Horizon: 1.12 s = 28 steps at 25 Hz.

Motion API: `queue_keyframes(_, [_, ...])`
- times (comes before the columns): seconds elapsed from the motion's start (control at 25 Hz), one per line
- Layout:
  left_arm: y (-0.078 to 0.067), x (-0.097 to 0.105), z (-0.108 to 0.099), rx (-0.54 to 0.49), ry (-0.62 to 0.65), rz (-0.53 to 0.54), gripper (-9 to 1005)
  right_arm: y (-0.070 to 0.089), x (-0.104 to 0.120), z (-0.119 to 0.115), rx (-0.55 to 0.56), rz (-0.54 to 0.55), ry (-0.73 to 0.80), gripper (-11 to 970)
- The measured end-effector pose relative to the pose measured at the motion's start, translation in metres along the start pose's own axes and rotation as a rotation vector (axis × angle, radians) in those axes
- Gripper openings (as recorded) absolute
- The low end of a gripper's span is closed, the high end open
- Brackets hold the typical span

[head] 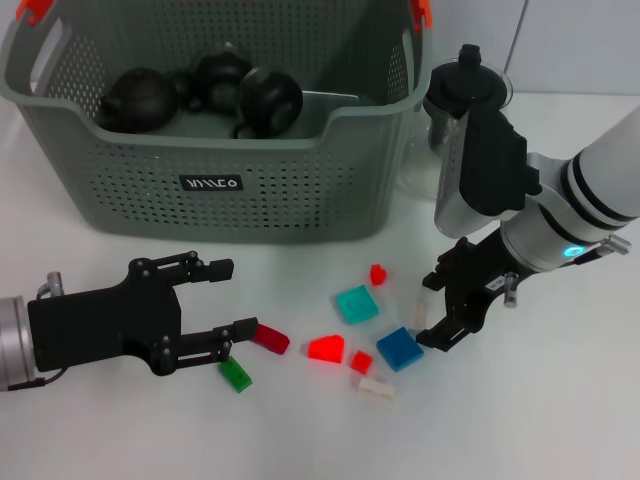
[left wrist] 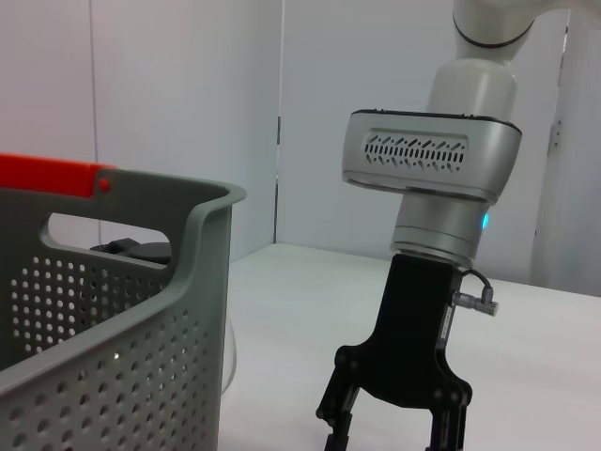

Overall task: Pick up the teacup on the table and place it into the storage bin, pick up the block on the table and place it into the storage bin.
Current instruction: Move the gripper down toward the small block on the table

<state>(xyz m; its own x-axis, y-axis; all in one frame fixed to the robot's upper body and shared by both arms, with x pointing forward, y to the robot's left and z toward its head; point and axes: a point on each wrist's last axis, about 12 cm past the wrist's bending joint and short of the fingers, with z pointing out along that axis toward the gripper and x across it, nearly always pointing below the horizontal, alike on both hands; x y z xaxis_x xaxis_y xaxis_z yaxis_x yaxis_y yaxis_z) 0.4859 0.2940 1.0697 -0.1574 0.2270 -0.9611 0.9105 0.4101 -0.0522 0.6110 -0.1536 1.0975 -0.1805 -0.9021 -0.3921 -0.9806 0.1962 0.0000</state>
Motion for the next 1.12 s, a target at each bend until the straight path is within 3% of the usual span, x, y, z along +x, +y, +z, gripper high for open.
queue_keyframes(1.12, [0.0004,0.0001,0.0,-0.004,0.001,0.003,713,0.0009,-0.0073,0.0062,0.021,-0.009,-0.02,818])
